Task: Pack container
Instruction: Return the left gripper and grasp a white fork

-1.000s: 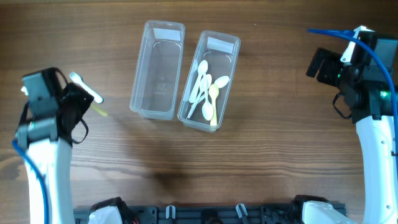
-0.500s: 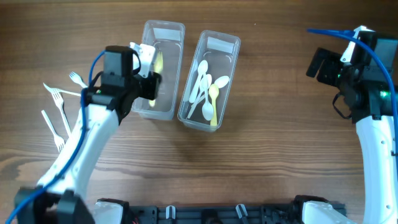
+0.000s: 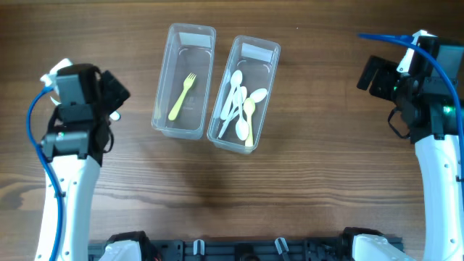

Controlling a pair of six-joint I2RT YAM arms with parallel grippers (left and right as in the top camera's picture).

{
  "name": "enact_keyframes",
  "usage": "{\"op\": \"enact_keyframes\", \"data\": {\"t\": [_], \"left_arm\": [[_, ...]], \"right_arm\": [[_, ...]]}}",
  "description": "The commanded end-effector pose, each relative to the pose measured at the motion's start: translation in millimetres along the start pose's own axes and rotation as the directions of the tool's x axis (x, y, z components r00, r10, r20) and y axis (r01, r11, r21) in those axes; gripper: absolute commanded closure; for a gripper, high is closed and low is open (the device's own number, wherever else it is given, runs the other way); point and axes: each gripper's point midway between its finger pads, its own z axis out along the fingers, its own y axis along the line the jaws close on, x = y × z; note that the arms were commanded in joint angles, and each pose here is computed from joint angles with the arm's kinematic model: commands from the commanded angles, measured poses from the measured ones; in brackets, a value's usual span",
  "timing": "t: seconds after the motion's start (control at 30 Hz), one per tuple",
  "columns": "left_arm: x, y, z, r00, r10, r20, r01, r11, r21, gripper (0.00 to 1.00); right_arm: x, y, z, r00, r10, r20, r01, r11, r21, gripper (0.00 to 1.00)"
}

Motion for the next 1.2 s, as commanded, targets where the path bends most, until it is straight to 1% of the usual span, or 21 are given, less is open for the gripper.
{"op": "enact_keyframes", "data": {"t": [0.0, 0.03, 0.07, 0.1, 0.2, 0.27, 0.33, 0.4, 0.53, 0.6, 0.63, 0.67, 0.77, 0.87, 0.9, 0.93, 1.07, 1.17], "left_arm": [[-5.0, 50.9, 14.6, 0.989, -0.146, -0.008, 0.143, 0.976, -0.162, 0.00], [-1.5, 69.4, 23.8, 0.985, -0.172, -0.030, 0.161, 0.962, -0.220, 0.01], [0.6, 78.0, 28.7, 0.982, -0.185, -0.043, 0.169, 0.954, -0.247, 0.01], [8.0, 97.6, 44.5, 0.977, -0.195, -0.084, 0.161, 0.937, -0.309, 0.00], [24.9, 113.1, 74.6, 0.972, -0.158, -0.175, 0.087, 0.930, -0.358, 0.00], [43.0, 118.5, 99.1, 0.960, -0.093, -0.263, -0.011, 0.929, -0.370, 0.01], [55.9, 121.9, 118.8, 0.948, -0.058, -0.313, -0.065, 0.926, -0.371, 0.02], [61.0, 122.7, 132.2, 0.943, -0.025, -0.332, -0.103, 0.927, -0.360, 0.02], [61.4, 123.1, 145.7, 0.947, -0.025, -0.319, -0.097, 0.928, -0.360, 0.01], [58.3, 125.8, 147.6, 0.951, -0.028, -0.309, -0.089, 0.928, -0.360, 0.02], [56.1, 126.5, 149.1, 0.948, 0.007, -0.318, -0.121, 0.933, -0.339, 0.07], [56.3, 125.9, 151.0, 0.947, 0.018, -0.322, -0.128, 0.937, -0.325, 0.09], [54.9, 130.2, 157.0, 0.948, 0.017, -0.318, -0.123, 0.941, -0.317, 0.07], [57.5, 124.1, 167.4, 0.940, 0.049, -0.337, -0.136, 0.961, -0.241, 0.07], [60.6, 118.6, 171.7, 0.932, 0.085, -0.352, -0.161, 0.968, -0.193, 0.07], [63.6, 119.2, 175.5, 0.926, 0.106, -0.362, -0.182, 0.966, -0.184, 0.08], [65.1, 120.9, 183.6, 0.924, 0.127, -0.360, -0.202, 0.963, -0.180, 0.10], [64.1, 130.6, 183.3, 0.926, 0.107, -0.363, -0.188, 0.962, -0.196, 0.10]], "right_arm": [[-3.8, -2.2, -3.7, 1.000, -0.017, 0.017, 0.017, 1.000, 0.014, 0.00], [-3.8, -2.2, -3.7, 1.000, -0.017, 0.017, 0.017, 1.000, 0.014, 0.00], [-3.8, -2.2, -3.7, 1.000, -0.017, 0.017, 0.017, 1.000, 0.014, 0.00], [-3.8, -2.2, -3.7, 1.000, -0.017, 0.017, 0.016, 1.000, 0.014, 0.00], [-3.8, -2.2, -3.7, 1.000, -0.017, 0.017, 0.017, 1.000, 0.014, 0.00], [-3.8, -2.2, -3.7, 1.000, -0.017, 0.017, 0.017, 1.000, 0.014, 0.00], [-3.8, -2.2, -3.7, 1.000, -0.017, 0.017, 0.017, 1.000, 0.014, 0.00], [-3.8, -2.2, -3.7, 1.000, -0.017, 0.017, 0.017, 1.000, 0.014, 0.00], [-3.8, -2.2, -3.7, 1.000, -0.017, 0.017, 0.017, 1.000, 0.014, 0.00], [-3.8, -2.2, -3.7, 1.000, -0.017, 0.017, 0.017, 1.000, 0.014, 0.00], [-3.7, -2.2, -3.5, 1.000, -0.017, 0.017, 0.017, 1.000, 0.014, 0.00], [-3.8, -2.2, -3.7, 1.000, -0.017, 0.017, 0.017, 1.000, 0.014, 0.00], [-3.8, -2.2, -3.7, 1.000, -0.017, 0.017, 0.017, 1.000, 0.014, 0.00], [-3.7, -2.2, -3.5, 1.000, -0.017, 0.017, 0.017, 1.000, 0.014, 0.00], [-3.7, -2.2, -3.5, 1.000, -0.017, 0.017, 0.017, 1.000, 0.014, 0.00], [-3.6, -2.2, -3.5, 1.000, -0.017, 0.016, 0.017, 1.000, 0.014, 0.00], [-3.7, -2.2, -3.5, 1.000, -0.017, 0.017, 0.017, 1.000, 0.014, 0.00], [-3.7, -2.2, -3.5, 1.000, -0.017, 0.017, 0.017, 1.000, 0.014, 0.00]]}}
